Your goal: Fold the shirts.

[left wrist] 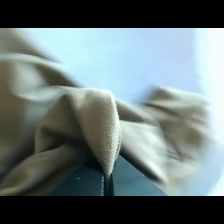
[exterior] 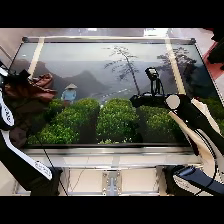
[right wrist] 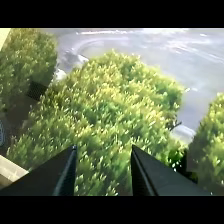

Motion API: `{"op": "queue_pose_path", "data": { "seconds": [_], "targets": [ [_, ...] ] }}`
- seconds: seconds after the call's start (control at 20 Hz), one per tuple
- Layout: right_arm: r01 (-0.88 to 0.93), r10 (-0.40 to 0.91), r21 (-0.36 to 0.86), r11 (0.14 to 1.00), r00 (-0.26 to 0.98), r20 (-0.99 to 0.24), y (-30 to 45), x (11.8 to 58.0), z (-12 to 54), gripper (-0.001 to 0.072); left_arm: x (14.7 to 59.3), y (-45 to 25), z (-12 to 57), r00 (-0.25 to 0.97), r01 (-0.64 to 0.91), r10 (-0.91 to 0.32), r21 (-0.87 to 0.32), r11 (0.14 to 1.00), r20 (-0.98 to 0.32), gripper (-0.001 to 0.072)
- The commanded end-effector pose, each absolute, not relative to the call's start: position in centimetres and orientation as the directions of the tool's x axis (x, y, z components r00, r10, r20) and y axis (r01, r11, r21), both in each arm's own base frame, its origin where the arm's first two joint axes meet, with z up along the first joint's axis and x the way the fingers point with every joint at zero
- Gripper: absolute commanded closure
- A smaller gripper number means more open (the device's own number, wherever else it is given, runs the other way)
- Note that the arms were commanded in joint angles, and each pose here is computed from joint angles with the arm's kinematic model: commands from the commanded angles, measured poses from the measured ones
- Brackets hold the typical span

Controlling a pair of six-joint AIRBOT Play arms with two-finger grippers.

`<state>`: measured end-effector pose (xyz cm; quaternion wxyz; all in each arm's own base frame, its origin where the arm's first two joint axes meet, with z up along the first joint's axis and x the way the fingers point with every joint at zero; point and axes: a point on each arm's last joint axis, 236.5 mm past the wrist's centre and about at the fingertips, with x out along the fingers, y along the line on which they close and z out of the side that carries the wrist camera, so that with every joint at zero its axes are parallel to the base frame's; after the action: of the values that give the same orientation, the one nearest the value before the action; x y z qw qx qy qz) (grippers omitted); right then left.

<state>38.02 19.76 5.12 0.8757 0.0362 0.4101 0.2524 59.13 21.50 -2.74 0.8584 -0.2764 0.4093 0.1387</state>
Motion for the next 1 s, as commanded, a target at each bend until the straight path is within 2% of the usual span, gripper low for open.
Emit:
{"op": "queue_pose_path", "data": {
  "seconds": [0.0,0.05,0.15,0.25,0.35,0.4,0.5,0.65,0.8,0.95],
  "targets": [
    [-0.407,0.449,0.231,0.884,0.597,-0.665,19.2,39.5,5.9,0.0333,62.7,9.3,4.3,0.720,-0.111,-0.391,-0.651,0.751,-0.574,0.0695],
    [-0.407,0.433,0.201,0.891,0.627,-0.648,18.8,40.2,6.4,0.0333,62.7,4.6,5.9,0.685,-0.007,-0.488,-0.676,0.737,-0.540,0.0695],
    [-0.417,0.396,0.119,0.901,0.682,-0.614,18.0,41.5,7.6,0.0333,61.0,-4.5,6.7,0.559,0.133,-0.614,-0.671,0.730,-0.558,0.0695],
    [-0.425,0.355,0.012,0.905,0.740,-0.571,17.0,43.1,9.8,0.0333,56.8,-14.4,5.6,0.348,0.266,-0.701,-0.652,0.710,-0.622,0.0695],
    [-0.398,0.322,-0.040,0.917,0.793,-0.518,15.4,44.8,12.7,0.0334,51.2,-23.4,3.4,0.132,0.403,-0.689,-0.597,0.694,-0.712,0.0695],
    [-0.372,0.305,-0.042,0.927,0.815,-0.492,14.3,45.5,14.1,0.0333,48.9,-26.9,2.4,0.073,0.470,-0.652,-0.551,0.690,-0.754,0.0695],
    [-0.301,0.250,-0.049,0.952,0.863,-0.438,11.1,46.8,17.2,0.0333,44.6,-33.5,0.4,0.019,0.615,-0.557,-0.429,0.661,-0.831,0.0695],
    [-0.168,0.138,-0.056,0.984,0.924,-0.356,4.8,47.5,21.7,0.0333,39.3,-42.3,-0.9,0.050,0.781,-0.503,-0.280,0.558,-0.863,0.0696],
    [-0.060,0.043,-0.044,0.997,0.945,-0.325,-0.3,46.6,23.6,0.0333,34.5,-48.9,-1.4,0.039,0.849,-0.546,-0.260,0.459,-0.837,0.0696],
    [-0.009,-0.004,-0.034,0.999,0.928,-0.372,-2.9,46.0,22.6,0.0332,30.3,-52.1,-2.2,-0.027,0.862,-0.565,-0.306,0.404,-0.824,0.0696]
  ]
}}
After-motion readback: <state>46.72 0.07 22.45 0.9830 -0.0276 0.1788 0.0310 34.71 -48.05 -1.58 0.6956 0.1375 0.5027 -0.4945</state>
